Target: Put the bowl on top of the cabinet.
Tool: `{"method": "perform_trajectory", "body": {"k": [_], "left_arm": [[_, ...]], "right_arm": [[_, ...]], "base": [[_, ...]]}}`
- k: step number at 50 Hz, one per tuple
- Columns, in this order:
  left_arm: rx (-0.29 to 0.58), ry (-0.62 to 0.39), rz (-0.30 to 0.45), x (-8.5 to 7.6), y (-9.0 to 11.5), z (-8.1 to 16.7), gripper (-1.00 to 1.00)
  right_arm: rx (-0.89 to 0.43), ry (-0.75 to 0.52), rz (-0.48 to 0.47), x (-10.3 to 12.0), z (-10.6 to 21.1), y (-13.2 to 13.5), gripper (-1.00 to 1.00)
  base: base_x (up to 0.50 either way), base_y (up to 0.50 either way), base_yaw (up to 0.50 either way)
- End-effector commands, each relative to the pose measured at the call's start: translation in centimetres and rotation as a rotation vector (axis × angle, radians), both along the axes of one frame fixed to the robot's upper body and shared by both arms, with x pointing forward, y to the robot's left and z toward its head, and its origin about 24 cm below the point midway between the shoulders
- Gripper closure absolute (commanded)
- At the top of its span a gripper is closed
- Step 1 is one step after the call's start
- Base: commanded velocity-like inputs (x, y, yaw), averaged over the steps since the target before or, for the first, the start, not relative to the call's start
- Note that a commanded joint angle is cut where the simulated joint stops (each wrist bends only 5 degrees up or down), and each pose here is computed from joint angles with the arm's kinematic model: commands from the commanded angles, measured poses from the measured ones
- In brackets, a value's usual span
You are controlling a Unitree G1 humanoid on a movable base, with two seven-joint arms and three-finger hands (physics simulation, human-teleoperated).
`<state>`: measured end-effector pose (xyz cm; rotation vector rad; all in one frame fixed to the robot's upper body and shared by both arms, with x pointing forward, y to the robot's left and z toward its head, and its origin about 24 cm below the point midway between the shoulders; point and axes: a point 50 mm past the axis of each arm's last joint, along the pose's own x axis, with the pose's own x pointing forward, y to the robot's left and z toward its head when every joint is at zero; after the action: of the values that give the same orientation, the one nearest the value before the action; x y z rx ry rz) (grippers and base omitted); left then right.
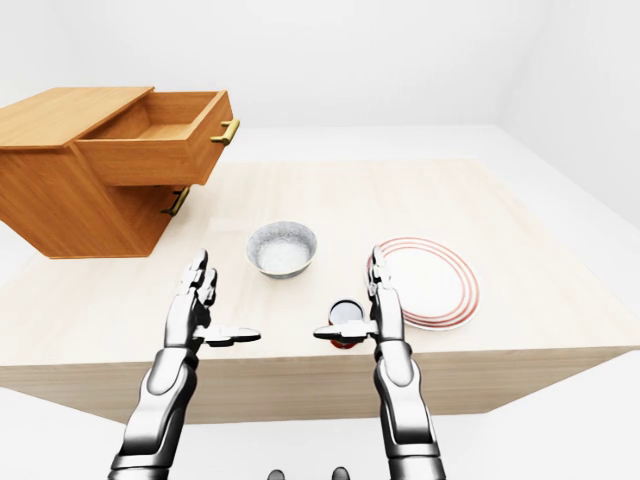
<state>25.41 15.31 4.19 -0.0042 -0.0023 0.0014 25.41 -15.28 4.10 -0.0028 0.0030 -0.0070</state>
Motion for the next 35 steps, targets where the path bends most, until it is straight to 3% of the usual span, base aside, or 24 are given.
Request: {"method": "perform_trajectory", "body": {"k": [1,25,35], "left_arm": [[-0.012,-0.002,0.001,0.01,0.64,0.06,-1.0],[-0.027,-0.02,0.018,-0.49,0.79,0.79,-1.0],[-0.033,-0.032,0.019,-0.48,0.87,0.62,-1.0]], "right_arm": [[-0.005,0.01,-0.005,0.09,-0.03,-0.52,-1.0],[-0.028,0.032,0.028,0.23,-0.26,0.13,-1.0],[-0.03,0.026,0.033,0.18,-0.22,0.17,-1.0]], "base": [[0.0,0.0,0.0],[0.0,0.0,0.0],[0.42,0.0,0.0]]}}
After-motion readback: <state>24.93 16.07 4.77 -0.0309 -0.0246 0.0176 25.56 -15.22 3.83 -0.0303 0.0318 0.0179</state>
